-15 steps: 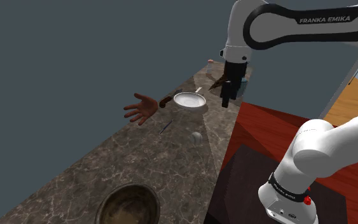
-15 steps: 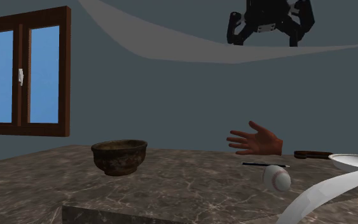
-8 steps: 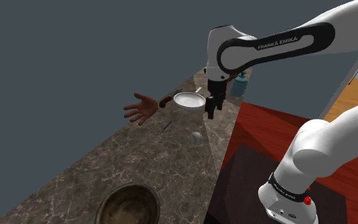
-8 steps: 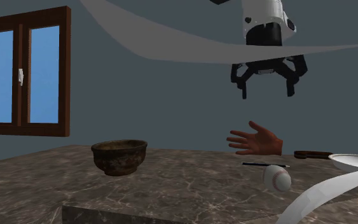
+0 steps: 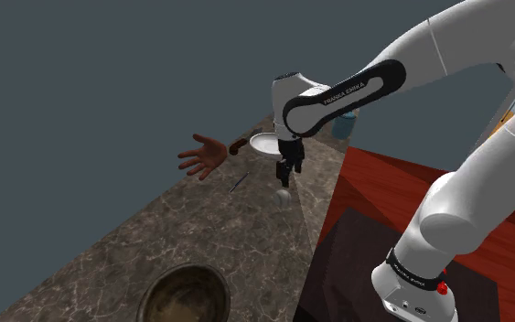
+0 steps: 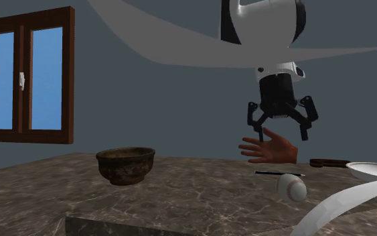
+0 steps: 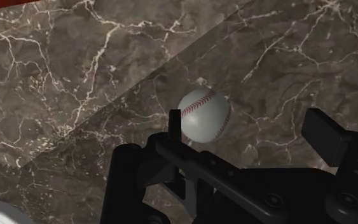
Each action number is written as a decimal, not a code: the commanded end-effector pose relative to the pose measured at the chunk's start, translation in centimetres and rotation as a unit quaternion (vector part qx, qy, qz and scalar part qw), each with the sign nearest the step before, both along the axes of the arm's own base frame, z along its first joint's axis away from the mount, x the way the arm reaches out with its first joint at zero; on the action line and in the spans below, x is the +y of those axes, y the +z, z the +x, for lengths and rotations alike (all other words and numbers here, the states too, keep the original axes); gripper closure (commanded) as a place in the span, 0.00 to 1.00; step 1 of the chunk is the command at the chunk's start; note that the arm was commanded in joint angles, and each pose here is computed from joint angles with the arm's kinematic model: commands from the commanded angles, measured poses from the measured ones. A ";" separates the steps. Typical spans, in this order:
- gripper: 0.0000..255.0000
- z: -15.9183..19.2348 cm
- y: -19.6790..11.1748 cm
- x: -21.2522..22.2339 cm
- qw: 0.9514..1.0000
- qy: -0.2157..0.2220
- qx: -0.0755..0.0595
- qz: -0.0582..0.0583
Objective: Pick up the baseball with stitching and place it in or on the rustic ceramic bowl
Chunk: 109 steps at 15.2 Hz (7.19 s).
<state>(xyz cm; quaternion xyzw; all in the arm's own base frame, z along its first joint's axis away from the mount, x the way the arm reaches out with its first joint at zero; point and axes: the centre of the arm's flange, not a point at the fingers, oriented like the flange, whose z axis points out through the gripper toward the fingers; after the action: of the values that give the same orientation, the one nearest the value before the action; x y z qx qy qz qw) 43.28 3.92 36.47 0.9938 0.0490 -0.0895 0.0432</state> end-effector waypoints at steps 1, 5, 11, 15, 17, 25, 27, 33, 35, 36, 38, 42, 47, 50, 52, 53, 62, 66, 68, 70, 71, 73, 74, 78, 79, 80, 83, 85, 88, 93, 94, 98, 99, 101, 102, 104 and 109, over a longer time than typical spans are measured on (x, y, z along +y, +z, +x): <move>0.00 1.6 -2.5 0.0 1.000 0.002 0.005 -0.007; 0.00 4.4 -7.3 -0.1 1.000 0.006 0.016 -0.020; 0.00 4.3 -10.6 -0.5 1.000 0.007 0.018 -0.022; 0.00 4.0 -11.9 -0.6 1.000 0.007 0.018 -0.022; 0.00 4.0 -11.9 -0.6 1.000 0.007 0.018 -0.022; 1.00 4.0 -11.9 -0.6 1.000 0.007 0.018 -0.022; 1.00 4.0 -11.9 -0.6 1.000 0.007 0.018 -0.022; 1.00 4.0 -10.9 -0.6 1.000 0.007 0.018 -0.022; 1.00 4.0 -9.8 -0.6 1.000 0.007 0.018 -0.022; 1.00 4.0 -9.3 -0.6 1.000 0.007 0.018 -0.022; 1.00 4.0 -8.2 -0.6 1.000 0.007 0.018 -0.022; 1.00 4.0 -6.1 -0.6 1.000 0.007 0.018 -0.022; 1.00 4.0 -3.5 -0.6 1.000 0.007 0.018 -0.022; 1.00 4.0 -1.9 -0.6 1.000 0.007 0.018 -0.022; 1.00 4.0 -0.8 -0.6 1.000 0.007 0.018 -0.022; 1.00 4.0 -0.3 -0.6 1.000 0.007 0.018 -0.022; 1.00 4.0 4.4 -0.6 1.000 0.007 0.018 -0.022; 1.00 3.6 5.1 2.0 1.000 0.007 0.018 -0.022; 1.00 3.2 5.1 4.6 1.000 0.007 0.018 -0.022; 1.00 2.7 5.1 7.2 1.000 0.007 0.018 -0.022; 1.00 2.5 5.1 8.5 1.000 0.007 0.018 -0.022; 1.00 2.1 5.2 11.1 1.000 0.007 0.018 -0.022; 1.00 1.9 5.2 12.4 1.000 0.007 0.018 -0.022; 1.00 1.1 5.2 17.6 1.000 0.007 0.018 -0.022; 1.00 0.9 5.2 18.9 1.000 0.007 0.018 -0.022; 1.00 0.7 5.3 20.2 1.000 0.007 0.018 -0.022; 1.00 0.1 5.3 24.1 1.000 0.007 0.018 -0.022; 1.00 -0.3 5.3 26.7 1.000 0.007 0.018 -0.022; 1.00 -0.9 5.4 30.7 1.000 0.007 0.018 -0.022; 1.00 -2.0 5.4 37.2 1.000 0.007 0.018 -0.022; 1.00 -2.2 5.4 38.5 1.000 0.007 0.018 -0.022; 1.00 -3.0 5.5 43.7 1.000 0.007 0.018 -0.022; 1.00 -3.2 5.5 45.0 1.000 0.007 0.018 -0.022; 1.00 -3.6 5.5 47.5 1.000 0.007 0.018 -0.022; 1.00 -3.6 5.0 47.5 1.000 0.007 0.018 -0.022; 1.00 -3.6 4.0 47.5 1.000 0.007 0.018 -0.022; 1.00 -3.6 1.3 47.5 1.000 0.007 0.018 -0.022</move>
<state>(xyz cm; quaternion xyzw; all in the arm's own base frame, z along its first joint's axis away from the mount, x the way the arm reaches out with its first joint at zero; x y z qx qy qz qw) 39.75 51.40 38.29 0.9904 0.0545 -0.1087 0.0656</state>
